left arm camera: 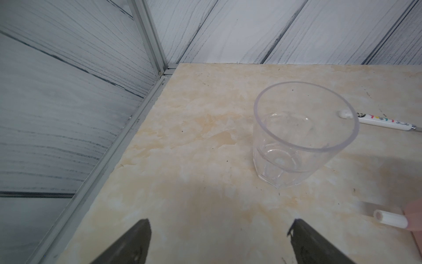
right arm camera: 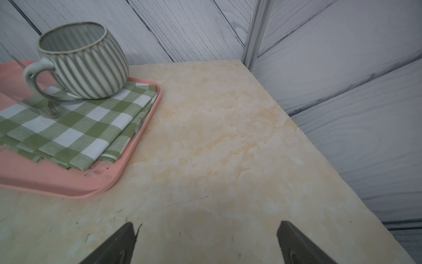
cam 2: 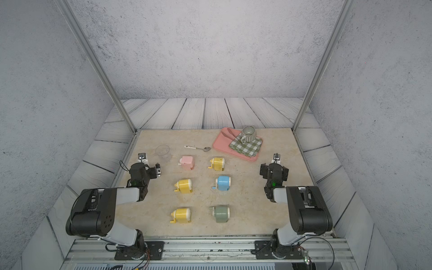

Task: Put the tray back into the pencil sharpener
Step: Reset both arms

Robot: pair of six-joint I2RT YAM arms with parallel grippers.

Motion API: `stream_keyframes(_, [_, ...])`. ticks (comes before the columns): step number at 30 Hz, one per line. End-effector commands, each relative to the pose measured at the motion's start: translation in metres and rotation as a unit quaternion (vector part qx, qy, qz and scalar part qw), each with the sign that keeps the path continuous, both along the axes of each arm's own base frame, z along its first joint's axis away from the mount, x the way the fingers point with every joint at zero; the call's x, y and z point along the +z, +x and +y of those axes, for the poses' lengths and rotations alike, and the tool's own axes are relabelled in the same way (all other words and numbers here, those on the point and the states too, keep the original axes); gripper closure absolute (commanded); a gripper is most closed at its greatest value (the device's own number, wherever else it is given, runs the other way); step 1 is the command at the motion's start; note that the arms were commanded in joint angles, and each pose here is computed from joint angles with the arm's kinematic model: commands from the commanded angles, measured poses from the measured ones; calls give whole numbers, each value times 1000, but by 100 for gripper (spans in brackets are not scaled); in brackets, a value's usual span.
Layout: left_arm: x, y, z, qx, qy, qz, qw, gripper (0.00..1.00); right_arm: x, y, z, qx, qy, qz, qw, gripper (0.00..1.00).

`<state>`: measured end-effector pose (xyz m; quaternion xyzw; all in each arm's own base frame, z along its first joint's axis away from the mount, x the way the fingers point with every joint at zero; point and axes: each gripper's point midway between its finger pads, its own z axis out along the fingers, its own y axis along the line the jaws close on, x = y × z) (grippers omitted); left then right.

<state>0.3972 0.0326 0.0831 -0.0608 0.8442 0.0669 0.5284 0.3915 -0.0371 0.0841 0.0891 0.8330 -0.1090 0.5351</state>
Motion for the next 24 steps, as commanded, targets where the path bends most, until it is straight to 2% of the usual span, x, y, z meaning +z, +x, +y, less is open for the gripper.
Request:
stream_keyframes(1, [7, 3, -4, -13, 7, -15, 1000, 2, 7, 2, 1, 1, 5, -12, 1000, 1])
stream_keyframes(24, [7, 2, -5, -14, 9, -16, 1000, 2, 8, 3, 2, 2, 4, -11, 1000, 1])
